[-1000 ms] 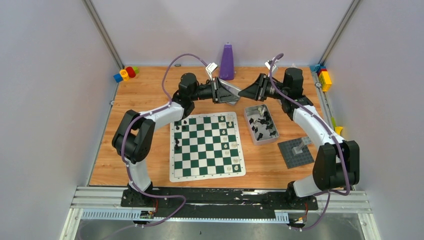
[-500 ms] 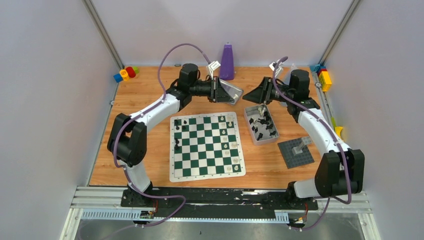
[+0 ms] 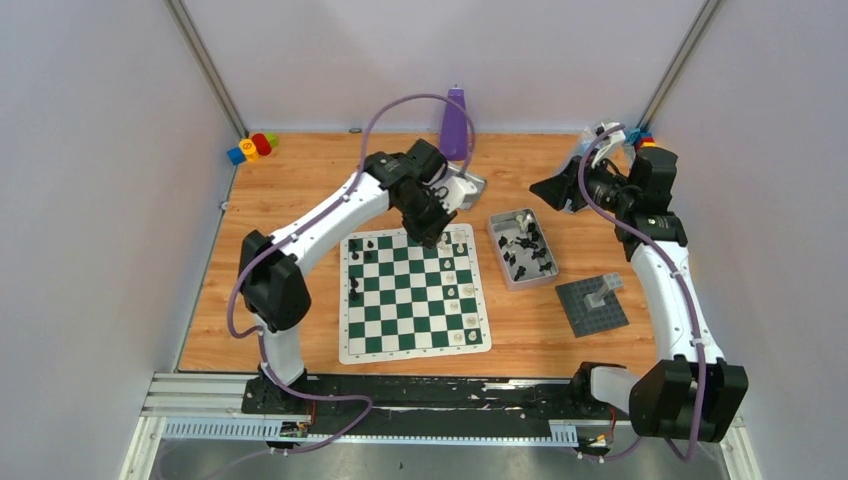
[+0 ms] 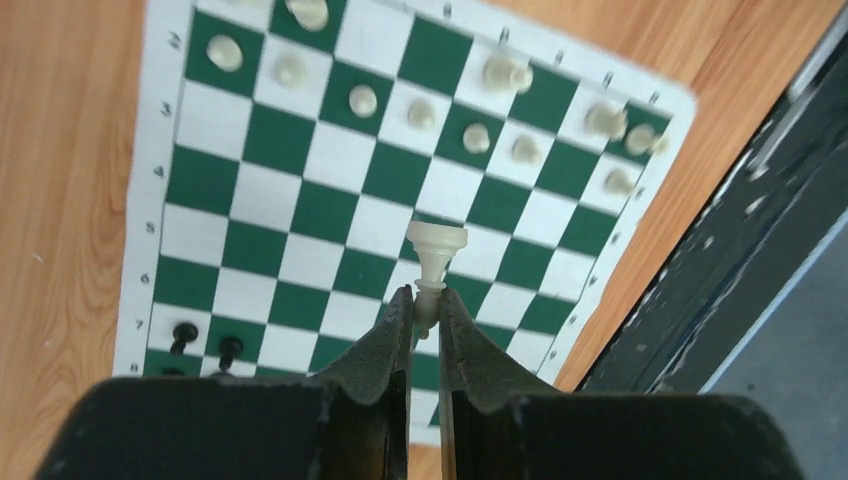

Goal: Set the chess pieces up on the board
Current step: Place the chess piece on the chessboard.

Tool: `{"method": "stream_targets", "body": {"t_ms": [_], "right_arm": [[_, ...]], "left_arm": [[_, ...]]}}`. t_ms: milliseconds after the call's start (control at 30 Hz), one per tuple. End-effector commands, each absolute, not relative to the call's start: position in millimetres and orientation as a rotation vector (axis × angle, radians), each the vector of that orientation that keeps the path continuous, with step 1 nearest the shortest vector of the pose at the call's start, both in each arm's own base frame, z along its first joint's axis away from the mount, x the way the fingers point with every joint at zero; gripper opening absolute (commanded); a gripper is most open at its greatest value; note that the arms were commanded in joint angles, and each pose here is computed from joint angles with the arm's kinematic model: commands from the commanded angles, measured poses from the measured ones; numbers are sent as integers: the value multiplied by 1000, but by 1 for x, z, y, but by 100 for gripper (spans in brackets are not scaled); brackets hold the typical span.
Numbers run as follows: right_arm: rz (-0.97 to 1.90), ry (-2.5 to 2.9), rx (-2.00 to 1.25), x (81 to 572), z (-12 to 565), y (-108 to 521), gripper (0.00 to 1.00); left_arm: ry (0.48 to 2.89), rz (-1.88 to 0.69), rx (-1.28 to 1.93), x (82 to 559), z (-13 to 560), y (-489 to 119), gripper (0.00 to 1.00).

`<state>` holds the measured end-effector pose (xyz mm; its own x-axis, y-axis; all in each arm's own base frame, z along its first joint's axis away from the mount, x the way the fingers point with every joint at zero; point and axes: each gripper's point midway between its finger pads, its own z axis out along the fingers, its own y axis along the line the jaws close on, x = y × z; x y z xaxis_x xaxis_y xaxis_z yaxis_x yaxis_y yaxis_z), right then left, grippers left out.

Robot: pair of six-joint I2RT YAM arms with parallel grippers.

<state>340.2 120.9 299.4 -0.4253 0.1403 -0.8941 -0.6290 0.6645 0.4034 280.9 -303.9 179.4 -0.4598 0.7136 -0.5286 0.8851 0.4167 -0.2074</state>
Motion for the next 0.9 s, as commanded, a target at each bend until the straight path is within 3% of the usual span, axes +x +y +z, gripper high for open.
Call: {"method": "stream_targets", "body": {"t_ms": [0, 400, 867], "right_arm": [[759, 1822, -417, 335, 290, 104, 47], [686, 1831, -447, 329, 275, 98, 47], [693, 1844, -451, 329, 265, 99, 47]], "left_arm": [[2463, -164, 1775, 258, 145, -246, 11], [2540, 285, 2195, 223, 95, -204, 15], [2565, 359, 2249, 220, 58, -206, 22]]}}
